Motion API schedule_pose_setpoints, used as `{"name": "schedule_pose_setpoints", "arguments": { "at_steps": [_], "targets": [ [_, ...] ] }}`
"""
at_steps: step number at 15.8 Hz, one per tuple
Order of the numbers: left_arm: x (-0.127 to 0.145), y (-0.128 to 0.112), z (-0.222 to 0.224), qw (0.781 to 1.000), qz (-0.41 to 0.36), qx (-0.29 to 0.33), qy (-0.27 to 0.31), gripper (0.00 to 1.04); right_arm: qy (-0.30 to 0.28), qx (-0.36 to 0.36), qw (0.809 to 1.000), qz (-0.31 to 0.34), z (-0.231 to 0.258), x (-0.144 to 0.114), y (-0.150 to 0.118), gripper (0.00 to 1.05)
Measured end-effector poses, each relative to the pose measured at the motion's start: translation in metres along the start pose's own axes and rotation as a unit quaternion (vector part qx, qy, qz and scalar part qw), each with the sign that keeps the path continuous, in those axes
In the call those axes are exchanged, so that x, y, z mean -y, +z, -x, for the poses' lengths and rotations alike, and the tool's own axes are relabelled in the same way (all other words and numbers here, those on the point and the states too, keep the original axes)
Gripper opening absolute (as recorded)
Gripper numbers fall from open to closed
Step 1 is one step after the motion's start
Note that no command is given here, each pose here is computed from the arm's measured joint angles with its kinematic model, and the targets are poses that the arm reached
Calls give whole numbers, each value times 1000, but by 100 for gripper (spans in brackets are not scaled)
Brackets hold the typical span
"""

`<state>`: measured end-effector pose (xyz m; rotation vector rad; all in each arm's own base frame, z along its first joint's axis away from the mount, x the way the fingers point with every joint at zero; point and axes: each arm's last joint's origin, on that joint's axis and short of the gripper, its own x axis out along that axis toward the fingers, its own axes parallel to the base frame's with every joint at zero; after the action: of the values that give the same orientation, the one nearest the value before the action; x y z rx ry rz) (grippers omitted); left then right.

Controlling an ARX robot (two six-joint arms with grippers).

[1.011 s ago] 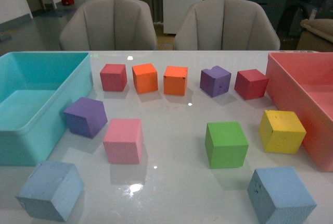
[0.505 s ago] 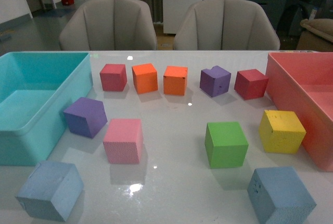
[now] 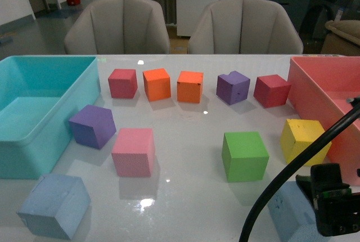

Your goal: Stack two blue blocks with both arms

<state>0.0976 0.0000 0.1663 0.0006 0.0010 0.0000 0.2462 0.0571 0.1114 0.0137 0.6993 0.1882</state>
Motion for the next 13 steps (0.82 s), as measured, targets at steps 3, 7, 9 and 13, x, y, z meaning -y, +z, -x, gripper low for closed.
{"name": "schedule_pose_setpoints", "arguments": {
  "at_steps": [3,7,9,13],
  "targets": [
    [0,0,0,1000,0,0,0,98,13,-17,1000,-11,-13,-9,-3,98],
    [0,0,0,1000,0,0,0,98,19,-42,999,-14,-29,-16,-14,98],
    [0,0,0,1000,0,0,0,98,14,-52,998,-16,-41,-15,-25,98],
    [0,0,0,1000,0,0,0,98,11,-55,998,-17,-49,-13,-41,98]
  ]
}}
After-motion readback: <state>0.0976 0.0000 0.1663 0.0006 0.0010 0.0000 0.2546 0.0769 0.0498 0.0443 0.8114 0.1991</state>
